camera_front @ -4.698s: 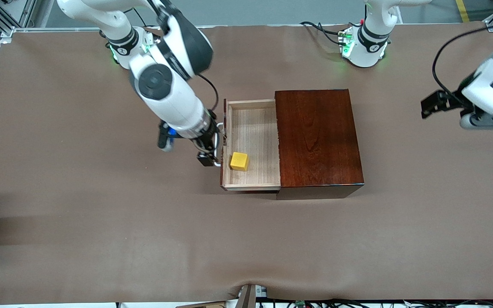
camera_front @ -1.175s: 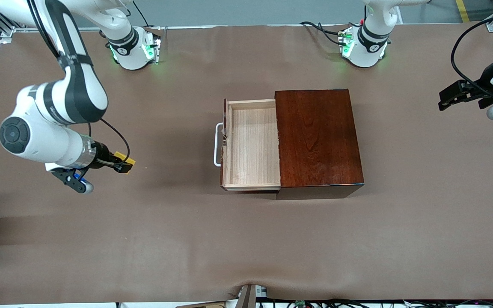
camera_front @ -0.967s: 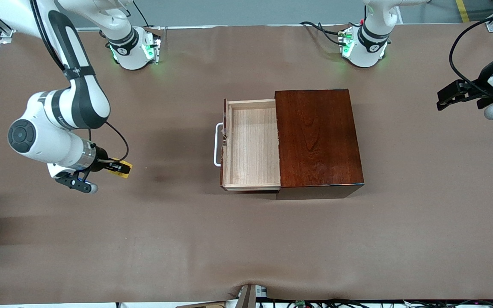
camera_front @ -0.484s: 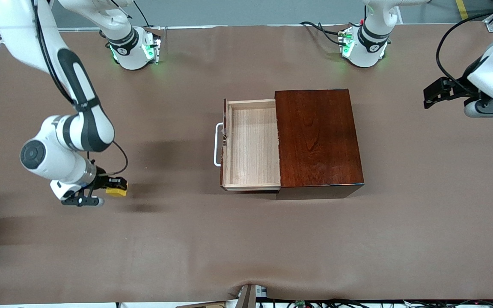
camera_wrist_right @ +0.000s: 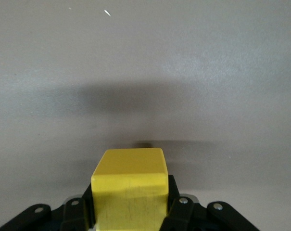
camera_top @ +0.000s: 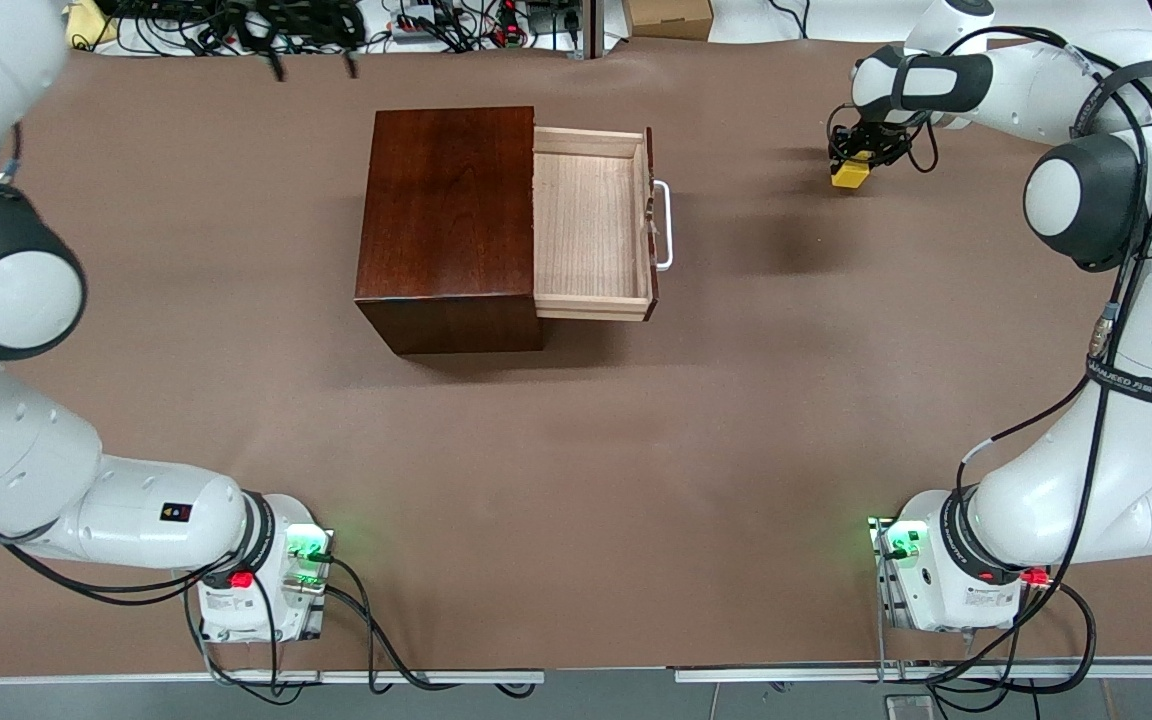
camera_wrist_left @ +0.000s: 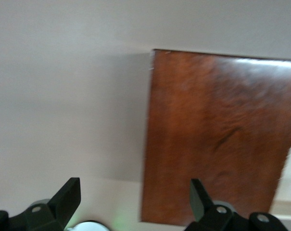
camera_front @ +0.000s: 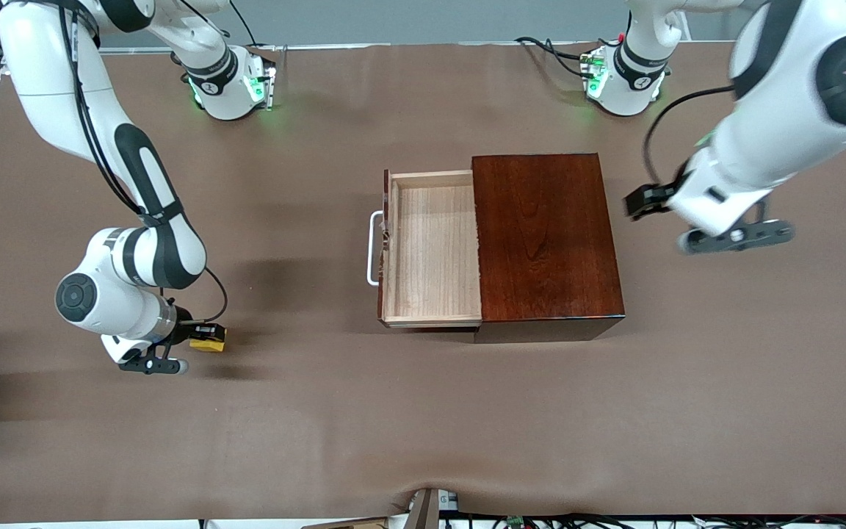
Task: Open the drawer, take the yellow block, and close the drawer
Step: 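Place the cube with the right gripper while the left gripper reaches the drawer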
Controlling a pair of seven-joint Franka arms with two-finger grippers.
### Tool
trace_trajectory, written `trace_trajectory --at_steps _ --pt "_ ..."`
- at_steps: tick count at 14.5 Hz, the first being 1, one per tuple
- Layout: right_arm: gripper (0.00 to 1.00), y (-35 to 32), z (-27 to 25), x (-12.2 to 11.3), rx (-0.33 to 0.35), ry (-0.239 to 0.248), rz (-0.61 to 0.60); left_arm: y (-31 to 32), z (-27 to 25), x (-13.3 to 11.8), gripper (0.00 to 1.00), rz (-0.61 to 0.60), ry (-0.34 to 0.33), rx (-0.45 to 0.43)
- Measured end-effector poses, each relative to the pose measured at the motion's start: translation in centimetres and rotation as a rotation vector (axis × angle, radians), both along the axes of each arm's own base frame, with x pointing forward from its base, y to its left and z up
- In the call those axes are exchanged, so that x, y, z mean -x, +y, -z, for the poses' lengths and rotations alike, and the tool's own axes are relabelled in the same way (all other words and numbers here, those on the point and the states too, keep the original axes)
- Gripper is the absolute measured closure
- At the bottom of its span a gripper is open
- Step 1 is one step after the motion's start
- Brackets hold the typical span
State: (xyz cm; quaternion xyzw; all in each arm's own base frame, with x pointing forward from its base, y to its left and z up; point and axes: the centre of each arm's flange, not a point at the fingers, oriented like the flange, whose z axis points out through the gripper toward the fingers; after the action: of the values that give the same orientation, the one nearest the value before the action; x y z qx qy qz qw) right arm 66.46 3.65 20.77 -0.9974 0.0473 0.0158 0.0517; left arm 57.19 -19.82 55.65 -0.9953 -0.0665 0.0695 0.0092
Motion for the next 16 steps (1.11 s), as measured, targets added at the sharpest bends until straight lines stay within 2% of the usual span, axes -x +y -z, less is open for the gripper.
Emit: trace_trajectory --at_steps 3,6,8,9,13,16 --pt "0.44 0.1 0.4 0.1 0.001 0.009 0.015 -5.3 1.9 -1.6 0.0 -0.181 -0.024 0.096" --pt "0.44 0.1 1.6 0.3 0.003 0.026 0.027 -11.2 6.0 -3.0 0.0 -0.403 -0.065 0.141" --pt "0.44 0.1 1.8 0.2 0.005 0.027 0.047 -15.2 8.4 -2.7 0.0 -0.515 -0.059 0.151" --pt "0.39 0.1 1.8 0.2 0.005 0.027 0.051 -16.9 9.0 -2.2 0.0 -0.571 -0.053 0.152" --pt "0.03 0.1 -0.5 -1.3 0.001 -0.013 0.057 -23.1 9.6 0.9 0.0 -0.85 -0.018 0.14" --pt "0.0 0.2 -6.4 -1.9 -0.014 -0.008 0.047 -28.3 11.2 2.5 0.0 -1.046 -0.011 0.201"
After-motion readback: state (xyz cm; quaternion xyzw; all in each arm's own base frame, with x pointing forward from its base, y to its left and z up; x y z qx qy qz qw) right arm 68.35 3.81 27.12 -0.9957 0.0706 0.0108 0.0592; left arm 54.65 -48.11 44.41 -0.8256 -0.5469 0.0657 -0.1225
